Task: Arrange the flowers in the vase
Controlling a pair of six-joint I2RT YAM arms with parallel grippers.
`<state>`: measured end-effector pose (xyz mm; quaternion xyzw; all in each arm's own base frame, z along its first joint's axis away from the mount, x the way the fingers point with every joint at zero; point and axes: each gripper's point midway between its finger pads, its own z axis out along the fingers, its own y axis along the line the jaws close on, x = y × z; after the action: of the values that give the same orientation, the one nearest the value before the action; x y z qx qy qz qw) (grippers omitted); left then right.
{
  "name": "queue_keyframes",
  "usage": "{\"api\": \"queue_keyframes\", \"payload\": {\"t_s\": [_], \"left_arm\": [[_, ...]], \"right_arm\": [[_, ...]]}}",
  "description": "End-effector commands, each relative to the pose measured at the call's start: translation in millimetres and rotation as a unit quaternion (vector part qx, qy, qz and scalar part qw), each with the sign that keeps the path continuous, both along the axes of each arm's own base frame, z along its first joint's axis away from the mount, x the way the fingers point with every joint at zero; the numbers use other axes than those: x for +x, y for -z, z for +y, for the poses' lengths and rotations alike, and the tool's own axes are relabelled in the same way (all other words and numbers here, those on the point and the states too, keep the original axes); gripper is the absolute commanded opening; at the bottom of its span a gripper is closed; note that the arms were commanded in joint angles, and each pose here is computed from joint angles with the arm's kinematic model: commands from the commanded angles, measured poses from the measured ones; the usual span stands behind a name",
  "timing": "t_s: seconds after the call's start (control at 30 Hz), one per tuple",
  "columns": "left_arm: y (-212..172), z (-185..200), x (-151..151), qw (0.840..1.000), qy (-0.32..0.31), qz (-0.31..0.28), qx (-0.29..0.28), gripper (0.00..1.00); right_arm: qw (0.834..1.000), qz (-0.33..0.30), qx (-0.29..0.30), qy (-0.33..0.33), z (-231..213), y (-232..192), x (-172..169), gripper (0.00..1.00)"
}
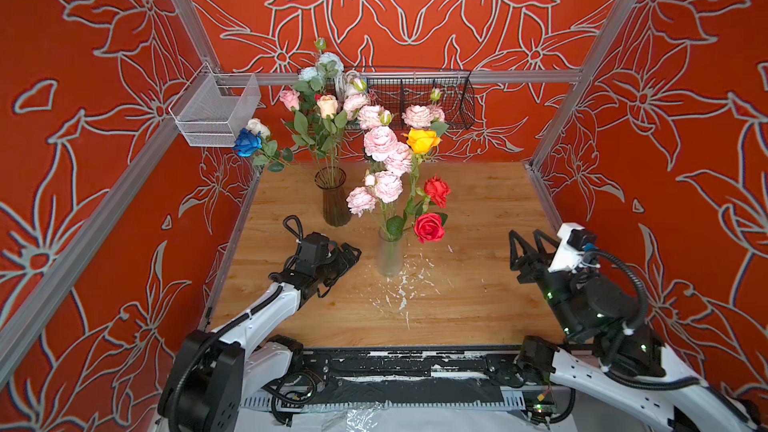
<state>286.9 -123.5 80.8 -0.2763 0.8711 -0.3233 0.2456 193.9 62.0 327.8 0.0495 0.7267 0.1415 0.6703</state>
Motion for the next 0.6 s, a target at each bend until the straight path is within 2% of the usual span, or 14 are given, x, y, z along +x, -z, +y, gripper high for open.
{"api": "queue_keyframes", "payload": {"t_s": [0.0, 0.13, 0.3, 0.57], "left_arm": [[-13, -1, 15, 0.999, -0.007, -0.042, 0.019, 0.89], [-1, -9, 16, 0.999, -0.001, -0.029, 0.029, 0.89], [17, -20, 19, 0.999, 0.007, -0.002, 0.039, 0.89], [29, -31, 22, 0.999, 0.015, 0.007, 0.042, 0.89]], "right_arm": [[0.996, 0.040, 0.029, 0.070, -31, 44, -5, 0.65], [0.995, 0.050, 0.030, 0.083, -36, 69, -6, 0.65], [0.995, 0.047, 0.008, 0.086, -34, 71, -3, 0.65], [0.996, 0.044, 0.004, 0.083, -32, 72, -3, 0.65]]}}
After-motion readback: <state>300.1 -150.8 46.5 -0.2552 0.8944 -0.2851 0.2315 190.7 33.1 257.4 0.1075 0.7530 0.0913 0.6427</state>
